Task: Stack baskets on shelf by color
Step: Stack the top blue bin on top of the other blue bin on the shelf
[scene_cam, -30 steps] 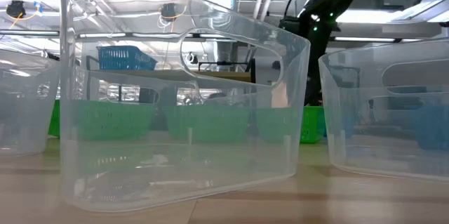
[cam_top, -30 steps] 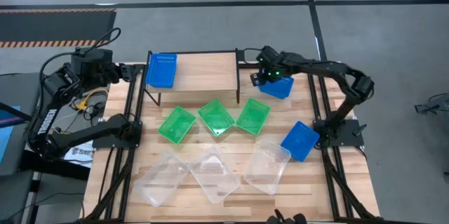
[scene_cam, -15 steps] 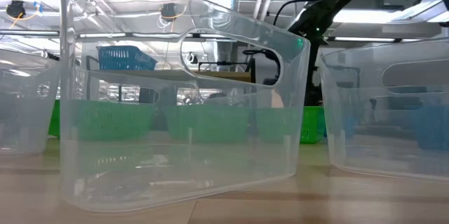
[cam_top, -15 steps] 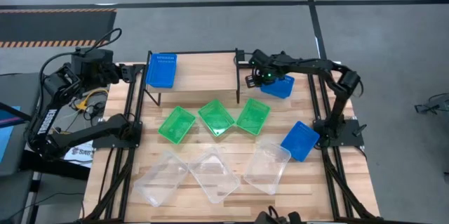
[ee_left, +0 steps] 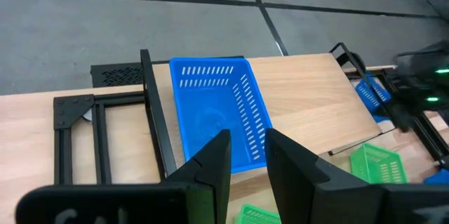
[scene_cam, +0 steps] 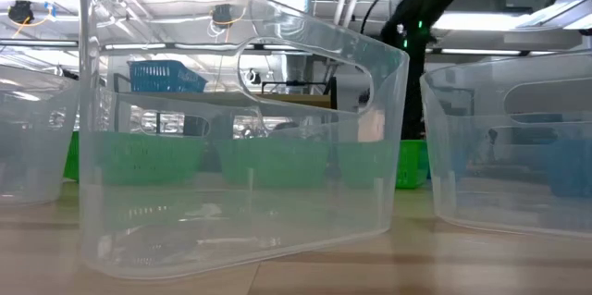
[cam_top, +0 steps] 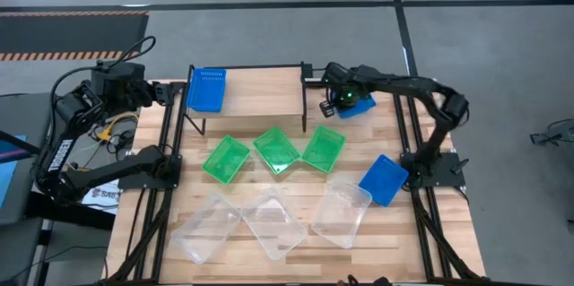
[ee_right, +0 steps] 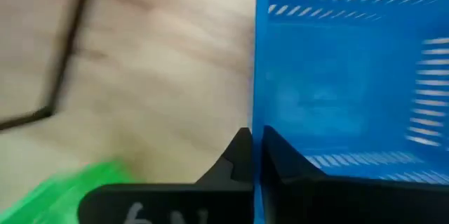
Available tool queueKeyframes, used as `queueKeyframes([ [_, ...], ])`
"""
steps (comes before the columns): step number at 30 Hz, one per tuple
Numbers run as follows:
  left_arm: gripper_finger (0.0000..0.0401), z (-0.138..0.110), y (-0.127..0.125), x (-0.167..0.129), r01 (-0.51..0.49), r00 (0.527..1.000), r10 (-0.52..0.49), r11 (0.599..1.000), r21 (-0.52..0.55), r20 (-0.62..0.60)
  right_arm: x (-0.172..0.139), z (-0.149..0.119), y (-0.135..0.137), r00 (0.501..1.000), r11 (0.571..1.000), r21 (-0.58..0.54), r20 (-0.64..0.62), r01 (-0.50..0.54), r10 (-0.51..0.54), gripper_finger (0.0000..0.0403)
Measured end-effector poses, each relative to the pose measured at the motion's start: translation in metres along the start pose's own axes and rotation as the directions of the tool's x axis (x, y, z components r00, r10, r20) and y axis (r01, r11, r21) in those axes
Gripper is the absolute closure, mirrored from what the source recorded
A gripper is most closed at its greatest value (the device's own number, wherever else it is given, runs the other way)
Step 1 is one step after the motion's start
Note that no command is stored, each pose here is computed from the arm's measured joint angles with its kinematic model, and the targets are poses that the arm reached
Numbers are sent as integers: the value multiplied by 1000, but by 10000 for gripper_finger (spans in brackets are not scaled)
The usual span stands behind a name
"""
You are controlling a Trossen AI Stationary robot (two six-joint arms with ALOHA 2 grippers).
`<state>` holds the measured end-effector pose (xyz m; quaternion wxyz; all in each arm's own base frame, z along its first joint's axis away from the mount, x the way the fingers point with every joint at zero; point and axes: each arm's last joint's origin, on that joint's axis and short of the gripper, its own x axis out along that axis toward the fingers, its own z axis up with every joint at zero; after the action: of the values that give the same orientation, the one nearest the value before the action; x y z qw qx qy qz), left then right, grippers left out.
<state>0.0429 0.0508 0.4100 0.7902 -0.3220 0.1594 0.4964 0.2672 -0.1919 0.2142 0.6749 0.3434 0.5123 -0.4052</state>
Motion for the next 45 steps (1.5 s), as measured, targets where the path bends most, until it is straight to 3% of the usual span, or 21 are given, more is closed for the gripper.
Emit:
queueKeyframes([
  [3, 326, 0, 0, 0, 0, 1000, 0, 1000, 0, 0, -48, -3, 10, 993, 996, -70, 97, -61, 68, 398],
  [6, 326, 0, 0, 0, 0, 1000, 0, 1000, 0, 0, -105, -6, 28, 952, 977, -192, 273, -87, 138, 399],
  [11, 326, 0, 0, 0, 0, 1000, 0, 1000, 0, 1, -181, -6, 75, 805, 918, -383, 512, -98, 299, 400],
  [15, 326, 0, 0, 0, 0, 1000, 0, 1000, 0, 1, -208, 1, 123, 706, 838, -545, 581, -32, 405, 401],
  [20, 326, 0, 0, -1, 3, 1000, -3, 1000, -1, 3, -204, 15, 184, 662, 728, -681, 582, 79, 472, 401],
  [23, 326, -1, 1, -2, 5, 1000, -5, 1000, -1, 7, -198, 22, 212, 629, 684, -719, 591, 125, 505, 401],
  [25, 326, -1, 1, -3, 6, 1000, -6, 1000, 4, 8, -187, 24, 227, 575, 673, -725, 616, 145, 539, 401],
  [27, 326, -2, 2, -4, 11, 1000, -11, 1000, 4, 9, -176, 25, 234, 572, 660, -734, 614, 160, 544, 401],
  [29, 326, -3, 2, -5, 9, 1000, -9, 1000, 4, 4, -170, 29, 244, 528, 665, -728, 635, 166, 564, 401],
  [31, 326, -4, 3, -6, 4, 1000, -4, 1000, 5, -4, -160, 31, 250, 531, 646, -738, 633, 195, 563, 400],
  [35, 326, -5, 4, -7, 4, 1000, -4, 1000, -1, -4, -146, 38, 265, 454, 650, -728, 665, 218, 593, 396],
  [41, 326, -6, 5, -8, 5, 1000, -5, 1000, -4, -2, -120, 41, 280, 433, 627, -757, 636, 186, 639, 395],
  [45, 326, -6, 5, -8, 5, 1000, -5, 1000, -4, -3, -102, 42, 286, 451, 622, -760, 629, 187, 633, 387],
])
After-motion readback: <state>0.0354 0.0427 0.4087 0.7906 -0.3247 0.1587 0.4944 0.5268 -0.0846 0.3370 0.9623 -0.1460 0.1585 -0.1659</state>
